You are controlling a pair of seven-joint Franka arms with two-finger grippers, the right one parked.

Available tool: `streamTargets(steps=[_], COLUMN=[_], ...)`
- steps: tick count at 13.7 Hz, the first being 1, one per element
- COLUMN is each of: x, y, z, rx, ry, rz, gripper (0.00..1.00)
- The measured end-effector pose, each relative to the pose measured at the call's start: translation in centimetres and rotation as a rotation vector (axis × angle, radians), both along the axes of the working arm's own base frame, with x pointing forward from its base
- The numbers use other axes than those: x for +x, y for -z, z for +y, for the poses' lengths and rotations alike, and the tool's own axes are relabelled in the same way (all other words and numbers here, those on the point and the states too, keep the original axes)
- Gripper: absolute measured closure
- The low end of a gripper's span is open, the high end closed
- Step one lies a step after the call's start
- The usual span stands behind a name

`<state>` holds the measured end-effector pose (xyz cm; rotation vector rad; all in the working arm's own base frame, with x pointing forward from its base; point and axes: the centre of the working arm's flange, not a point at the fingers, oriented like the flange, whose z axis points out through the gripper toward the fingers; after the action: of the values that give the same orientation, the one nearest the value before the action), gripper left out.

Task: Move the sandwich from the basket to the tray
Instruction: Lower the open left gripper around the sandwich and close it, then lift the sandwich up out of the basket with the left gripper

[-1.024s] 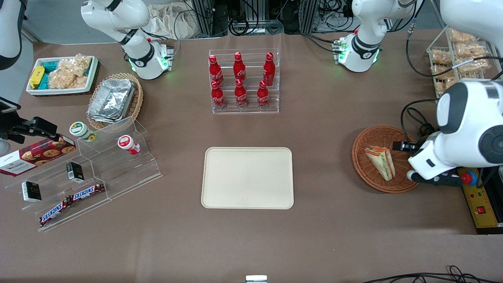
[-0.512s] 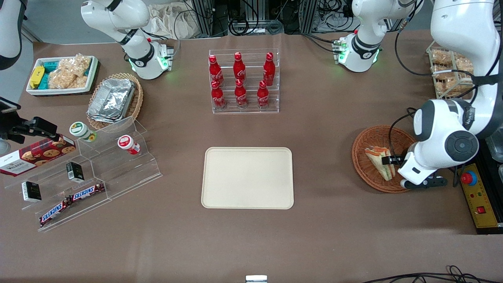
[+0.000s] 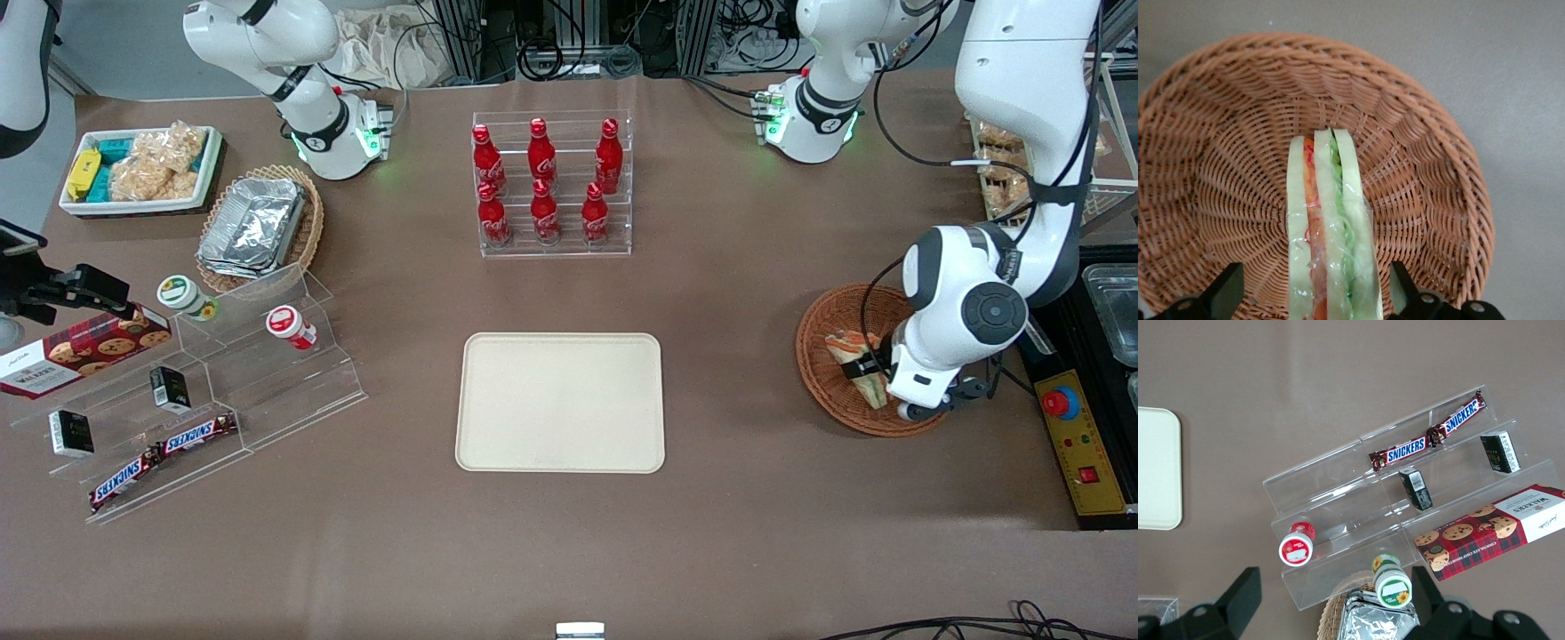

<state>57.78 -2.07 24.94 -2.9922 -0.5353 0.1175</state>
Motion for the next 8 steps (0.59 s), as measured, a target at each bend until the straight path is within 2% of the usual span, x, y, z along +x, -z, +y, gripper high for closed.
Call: streamTargets(steps=[1,5,7,8], x=[-0.4,-0.2,0.9,1.7], y=[0.5,0.2,-2.1,-4.0], z=[0.0,0.0,0.1,0.0], rx=[-0.002,-0.002,0.01,0.018], ry=[-0.001,-0.003,-0.011,-0.015], rz=[-0.003,-0.01,0.035,0.063], gripper=[0.03,0.45,0.63,0.66])
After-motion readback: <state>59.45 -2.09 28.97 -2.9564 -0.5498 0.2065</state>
